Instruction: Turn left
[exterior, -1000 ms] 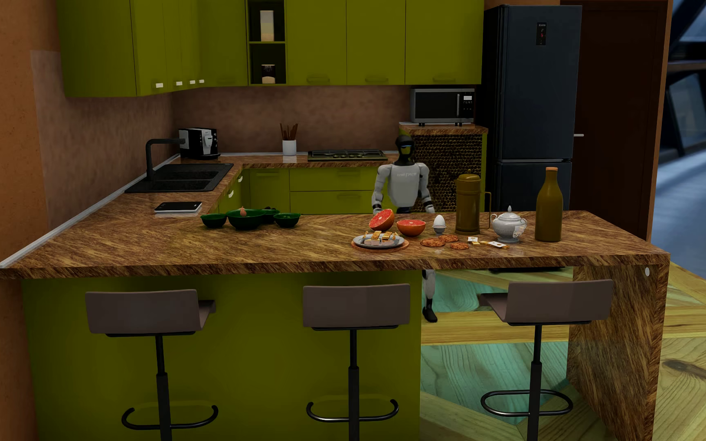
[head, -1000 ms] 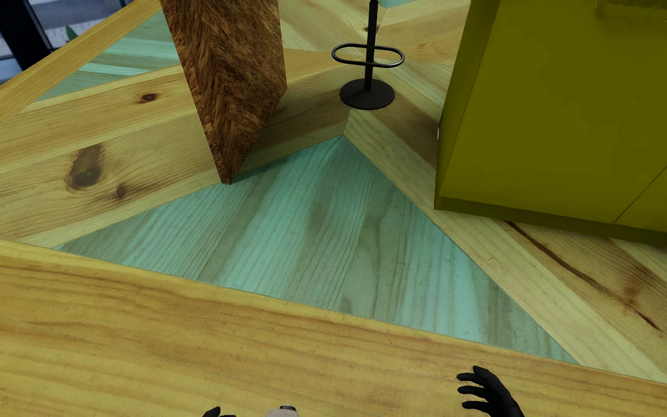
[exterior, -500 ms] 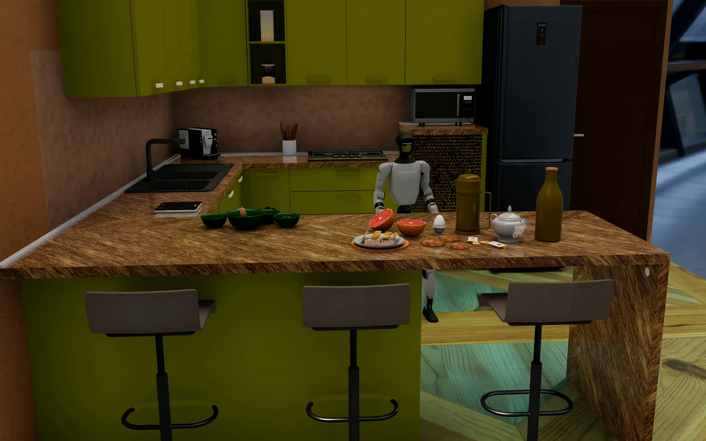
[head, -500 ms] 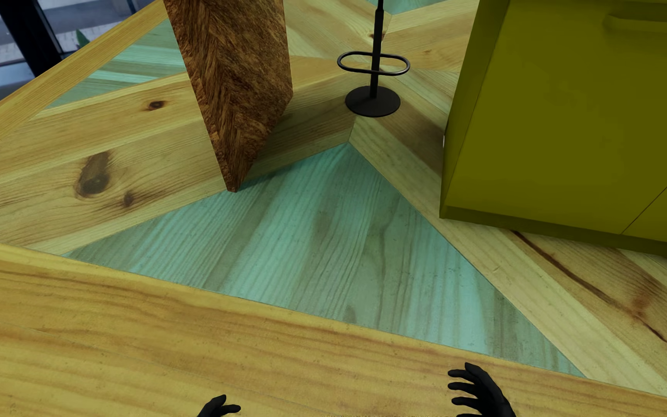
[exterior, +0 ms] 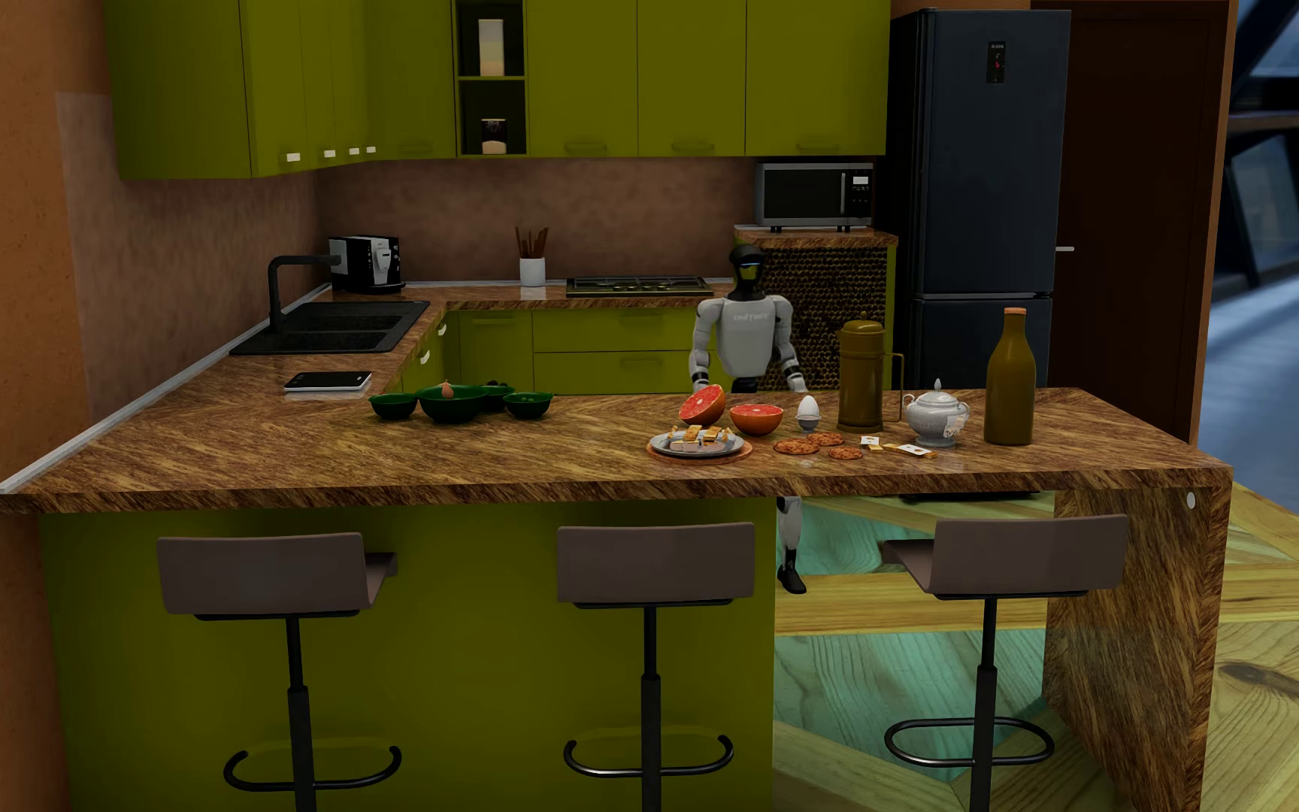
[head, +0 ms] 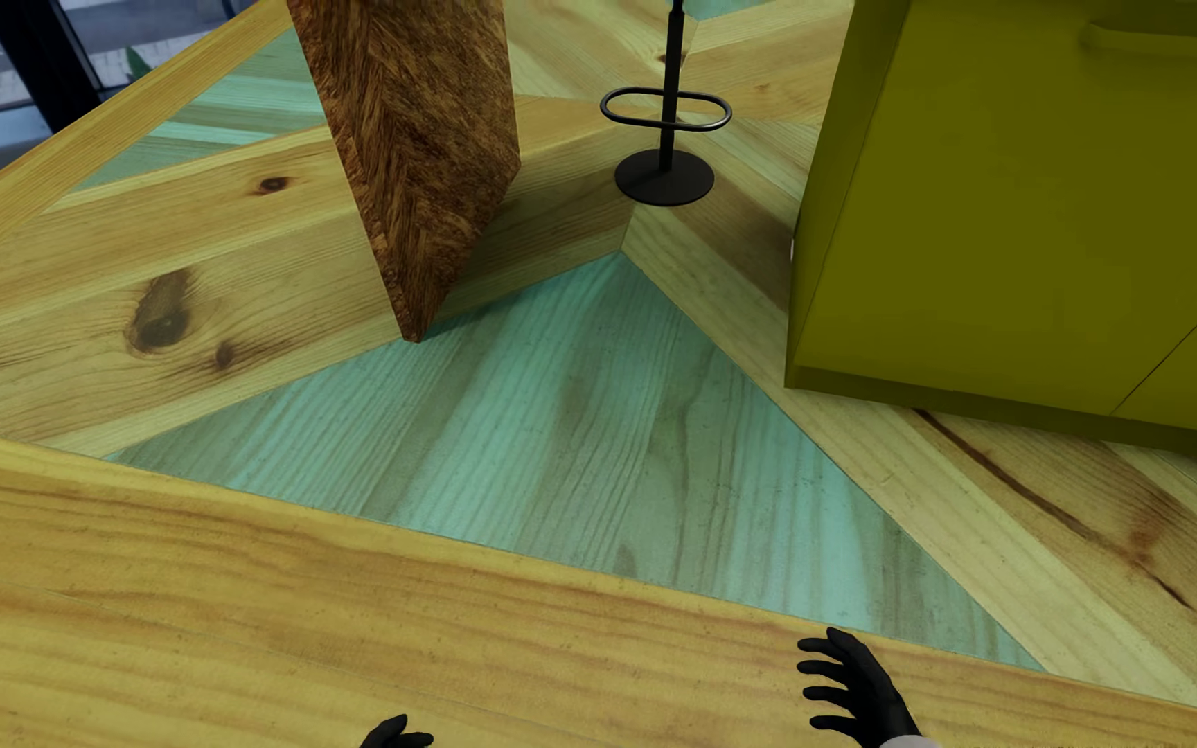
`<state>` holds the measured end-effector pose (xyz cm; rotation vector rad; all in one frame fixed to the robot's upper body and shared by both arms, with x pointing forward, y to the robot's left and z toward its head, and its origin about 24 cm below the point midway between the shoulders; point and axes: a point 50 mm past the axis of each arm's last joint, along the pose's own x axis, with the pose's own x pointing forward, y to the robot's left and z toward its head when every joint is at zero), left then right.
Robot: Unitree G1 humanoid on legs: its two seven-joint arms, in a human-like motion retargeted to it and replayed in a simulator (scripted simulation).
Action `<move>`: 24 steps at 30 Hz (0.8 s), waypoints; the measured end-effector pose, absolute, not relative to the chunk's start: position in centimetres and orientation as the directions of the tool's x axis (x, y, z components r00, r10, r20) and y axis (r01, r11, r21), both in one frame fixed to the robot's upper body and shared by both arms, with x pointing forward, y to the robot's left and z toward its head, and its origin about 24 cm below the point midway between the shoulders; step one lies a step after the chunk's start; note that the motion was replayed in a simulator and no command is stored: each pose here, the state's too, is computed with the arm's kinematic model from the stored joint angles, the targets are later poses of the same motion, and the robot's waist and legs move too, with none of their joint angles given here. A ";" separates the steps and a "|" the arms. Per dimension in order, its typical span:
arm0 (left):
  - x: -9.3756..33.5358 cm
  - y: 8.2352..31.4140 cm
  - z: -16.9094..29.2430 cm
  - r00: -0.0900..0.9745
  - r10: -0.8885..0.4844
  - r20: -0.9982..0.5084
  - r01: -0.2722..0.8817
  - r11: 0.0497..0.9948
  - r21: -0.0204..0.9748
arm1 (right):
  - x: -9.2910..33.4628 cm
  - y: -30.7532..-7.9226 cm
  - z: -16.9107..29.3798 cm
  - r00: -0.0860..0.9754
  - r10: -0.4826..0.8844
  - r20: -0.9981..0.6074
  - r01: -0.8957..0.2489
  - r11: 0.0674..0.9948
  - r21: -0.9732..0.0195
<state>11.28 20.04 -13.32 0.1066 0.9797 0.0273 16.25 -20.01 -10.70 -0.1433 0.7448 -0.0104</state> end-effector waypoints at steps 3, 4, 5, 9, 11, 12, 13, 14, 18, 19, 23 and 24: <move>12.2 19.9 -12.9 0.586 0.067 -0.807 0.010 0.996 0.090 | 15.1 -20.2 -11.2 0.705 -0.015 -0.709 -0.083 0.991 -0.103; 12.1 19.8 -12.9 0.590 0.066 -0.805 0.011 0.996 0.090 | 14.6 -20.9 -11.1 0.692 -0.019 -0.721 -0.099 0.988 -0.121; 12.4 19.8 -13.0 0.589 0.067 -0.805 0.020 0.995 0.098 | 14.5 -21.1 -11.3 0.682 -0.028 -0.731 -0.094 0.988 -0.126; 10.9 20.1 -13.4 0.556 0.106 -0.824 0.011 0.991 0.135 | 16.5 -21.2 -10.4 0.738 -0.050 -0.673 -0.109 0.976 -0.191; 10.9 19.7 -13.5 0.539 0.070 -0.840 0.060 0.991 0.121 | 16.5 -19.8 -10.3 0.767 -0.017 -0.641 -0.123 0.977 -0.173; 11.3 20.2 -13.4 0.534 0.067 -0.843 0.061 0.991 0.117 | 16.4 -20.1 -10.4 0.766 -0.026 -0.642 -0.107 0.980 -0.168; 11.5 20.1 -13.4 0.533 0.067 -0.843 0.041 0.994 0.105 | 16.5 -20.4 -10.2 0.769 -0.029 -0.639 -0.104 0.980 -0.170; 11.3 19.2 -13.6 0.533 0.045 -0.845 0.051 0.995 0.085 | 16.3 -20.4 -10.3 0.762 -0.031 -0.647 -0.101 0.981 -0.166; 12.0 19.2 -13.1 0.592 0.031 -0.805 0.056 0.995 0.080 | 14.5 -21.3 -11.5 0.674 -0.077 -0.734 -0.058 0.986 -0.157; 12.9 19.7 -12.8 0.613 0.049 -0.789 0.045 0.994 0.096 | 14.8 -21.4 -11.2 0.679 -0.085 -0.729 -0.055 0.985 -0.166; 12.4 19.3 -13.1 0.593 0.079 -0.801 0.031 0.992 0.121 | 15.0 -20.7 -11.0 0.712 -0.084 -0.698 -0.044 0.986 -0.163; 12.3 19.9 -13.0 0.590 0.096 -0.802 0.011 0.992 0.126 | 15.0 -20.7 -11.2 0.709 -0.079 -0.701 -0.052 0.985 -0.163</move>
